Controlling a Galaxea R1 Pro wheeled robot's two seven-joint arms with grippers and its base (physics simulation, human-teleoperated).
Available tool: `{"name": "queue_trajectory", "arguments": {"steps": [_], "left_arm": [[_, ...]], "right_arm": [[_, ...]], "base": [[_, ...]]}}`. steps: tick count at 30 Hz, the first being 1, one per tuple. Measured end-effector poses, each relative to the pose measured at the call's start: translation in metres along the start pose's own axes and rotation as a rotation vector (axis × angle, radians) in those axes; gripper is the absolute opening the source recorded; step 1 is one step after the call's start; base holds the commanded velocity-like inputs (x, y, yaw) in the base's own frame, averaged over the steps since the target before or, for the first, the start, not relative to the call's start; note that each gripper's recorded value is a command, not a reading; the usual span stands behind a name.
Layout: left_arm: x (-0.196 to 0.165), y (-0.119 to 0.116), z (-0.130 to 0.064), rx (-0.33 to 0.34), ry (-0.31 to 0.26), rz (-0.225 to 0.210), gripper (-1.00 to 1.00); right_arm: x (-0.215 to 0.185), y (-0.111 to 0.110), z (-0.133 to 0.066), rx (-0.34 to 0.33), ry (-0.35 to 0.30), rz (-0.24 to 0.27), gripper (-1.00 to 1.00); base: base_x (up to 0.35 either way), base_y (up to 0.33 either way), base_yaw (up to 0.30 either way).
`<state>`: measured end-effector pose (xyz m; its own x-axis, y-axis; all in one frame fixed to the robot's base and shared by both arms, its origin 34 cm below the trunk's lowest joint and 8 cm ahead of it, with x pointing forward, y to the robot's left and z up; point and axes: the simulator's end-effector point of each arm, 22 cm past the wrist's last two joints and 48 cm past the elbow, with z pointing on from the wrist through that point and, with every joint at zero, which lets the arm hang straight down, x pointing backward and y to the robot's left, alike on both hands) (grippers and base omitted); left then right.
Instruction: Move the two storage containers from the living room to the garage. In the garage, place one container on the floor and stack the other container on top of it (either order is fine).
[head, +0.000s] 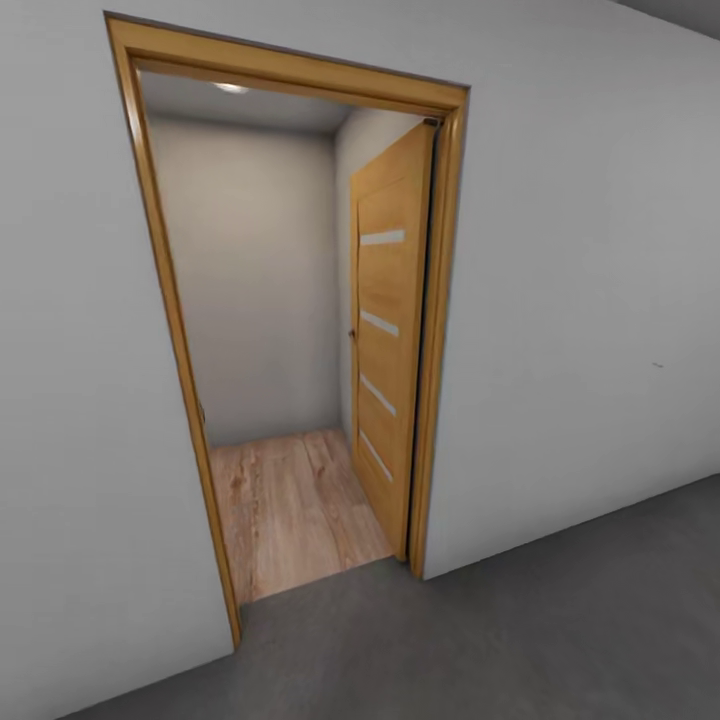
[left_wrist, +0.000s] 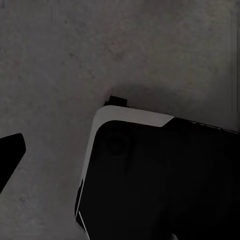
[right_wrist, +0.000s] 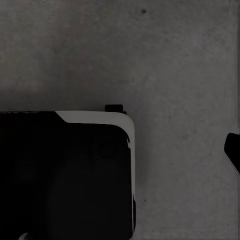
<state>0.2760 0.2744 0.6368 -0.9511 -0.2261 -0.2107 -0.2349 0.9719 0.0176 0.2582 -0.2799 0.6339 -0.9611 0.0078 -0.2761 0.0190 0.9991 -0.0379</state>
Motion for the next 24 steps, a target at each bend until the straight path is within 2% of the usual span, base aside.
{"name": "queue_trajectory", "arguments": {"steps": [9,24], "left_arm": [[0.0000,0.0002,0.0000,0.000,0.000,-0.001,1.00],[0.0003,0.0002,0.0000,0.000,0.001,-0.001,1.00]], "right_arm": [[0.0000,0.0008,0.0000,-0.001,0.000,0.000,1.00],[-0.0001,0.0002,0.0000,0.000,0.000,-0.001,1.00]], "base": [[0.318,-0.096,0.036],[0.318,-0.096,0.248]]}}
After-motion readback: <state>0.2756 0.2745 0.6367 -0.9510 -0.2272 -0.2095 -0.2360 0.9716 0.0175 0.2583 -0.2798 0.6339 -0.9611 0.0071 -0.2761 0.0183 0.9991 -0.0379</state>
